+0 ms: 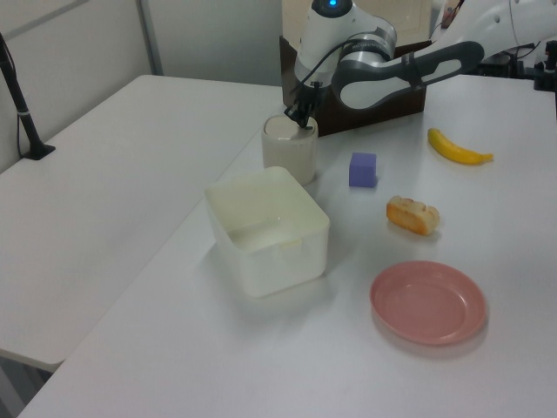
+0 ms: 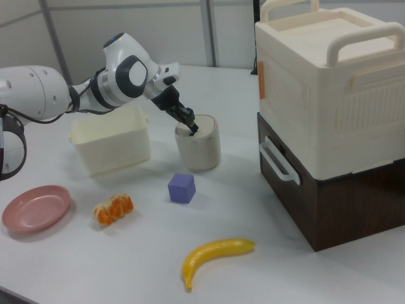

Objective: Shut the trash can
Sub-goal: 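Push the raised lid forward and down onto the trash can rim, then lift the gripper up and away from the closed trash can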

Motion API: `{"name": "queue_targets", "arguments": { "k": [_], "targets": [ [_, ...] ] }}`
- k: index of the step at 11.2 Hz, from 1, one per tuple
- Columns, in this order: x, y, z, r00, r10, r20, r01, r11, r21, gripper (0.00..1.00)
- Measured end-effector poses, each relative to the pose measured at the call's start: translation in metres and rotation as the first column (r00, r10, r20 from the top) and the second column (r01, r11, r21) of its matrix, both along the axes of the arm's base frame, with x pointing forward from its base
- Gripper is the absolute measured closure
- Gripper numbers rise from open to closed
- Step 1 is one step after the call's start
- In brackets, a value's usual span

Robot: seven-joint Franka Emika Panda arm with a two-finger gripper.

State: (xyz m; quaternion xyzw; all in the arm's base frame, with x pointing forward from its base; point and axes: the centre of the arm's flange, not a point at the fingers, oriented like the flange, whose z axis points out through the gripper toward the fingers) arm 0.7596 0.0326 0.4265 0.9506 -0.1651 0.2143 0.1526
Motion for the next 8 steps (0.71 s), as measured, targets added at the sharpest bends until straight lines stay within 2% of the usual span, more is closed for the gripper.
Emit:
{"name": "queue_targets", "arguments": {
  "k": [2,4,5,6,8],
  "targets": [
    [-0.004,0.002,-0.001,1.000,0.007,-0.013,-0.008,1.000,-0.015,0.99],
    [-0.006,0.000,0.001,1.000,-0.010,-0.009,0.010,1.000,-0.004,0.99],
    [-0.007,-0.003,0.005,0.999,-0.044,0.006,0.044,0.999,0.026,0.99],
    [-0.009,-0.007,0.014,0.997,-0.080,0.020,0.078,0.993,0.083,0.99],
    [-0.015,-0.018,0.051,0.990,-0.122,0.064,0.109,0.979,0.174,0.99]
  ]
}}
